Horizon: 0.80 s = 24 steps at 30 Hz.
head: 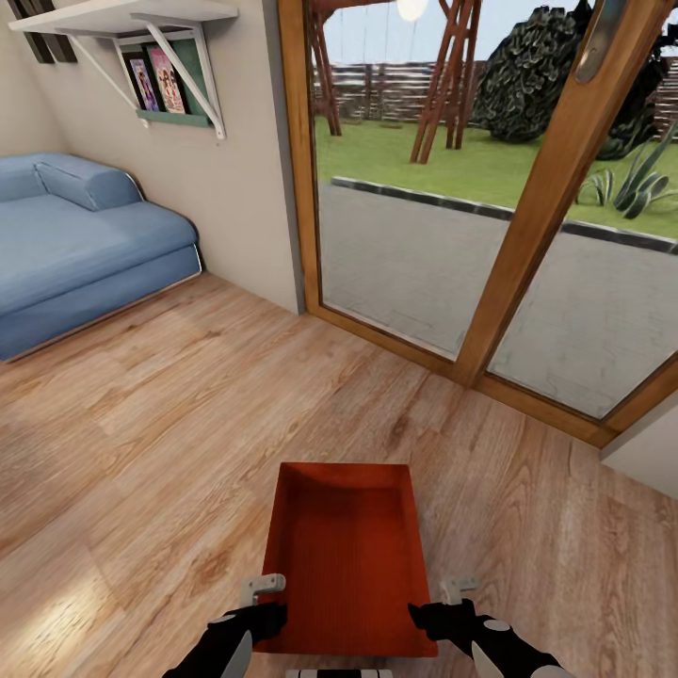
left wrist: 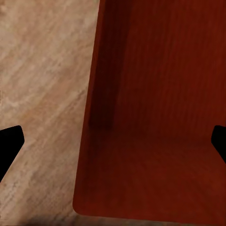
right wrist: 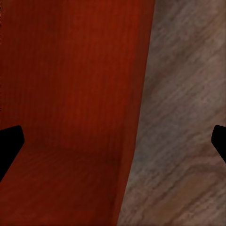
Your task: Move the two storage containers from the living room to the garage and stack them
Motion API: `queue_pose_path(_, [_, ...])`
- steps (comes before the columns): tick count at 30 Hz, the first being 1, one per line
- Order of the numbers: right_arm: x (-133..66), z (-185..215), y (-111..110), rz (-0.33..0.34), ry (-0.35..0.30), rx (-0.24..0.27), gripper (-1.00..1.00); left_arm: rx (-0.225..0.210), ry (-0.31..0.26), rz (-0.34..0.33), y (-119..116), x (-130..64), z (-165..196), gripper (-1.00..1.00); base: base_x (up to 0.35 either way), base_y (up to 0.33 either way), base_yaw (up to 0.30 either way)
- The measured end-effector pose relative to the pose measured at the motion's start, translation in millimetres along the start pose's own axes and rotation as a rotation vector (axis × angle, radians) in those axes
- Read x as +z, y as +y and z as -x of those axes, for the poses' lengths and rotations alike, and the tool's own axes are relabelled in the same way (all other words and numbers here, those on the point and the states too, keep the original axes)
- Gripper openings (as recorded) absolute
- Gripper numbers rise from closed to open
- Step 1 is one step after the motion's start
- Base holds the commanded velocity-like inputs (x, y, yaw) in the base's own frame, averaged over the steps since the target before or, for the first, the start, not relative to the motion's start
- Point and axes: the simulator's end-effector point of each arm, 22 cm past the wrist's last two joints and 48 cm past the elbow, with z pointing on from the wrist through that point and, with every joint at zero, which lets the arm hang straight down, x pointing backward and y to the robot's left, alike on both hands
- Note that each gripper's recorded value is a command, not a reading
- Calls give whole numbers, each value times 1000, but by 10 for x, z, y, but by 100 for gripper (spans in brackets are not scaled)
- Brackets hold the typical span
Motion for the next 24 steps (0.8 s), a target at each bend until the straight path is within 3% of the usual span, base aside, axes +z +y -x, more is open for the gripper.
queue_pose_path(24, [236, -173, -40, 2, 2, 2, 100, 1, -1, 3, 53, 258, -131, 100, 0, 0, 0])
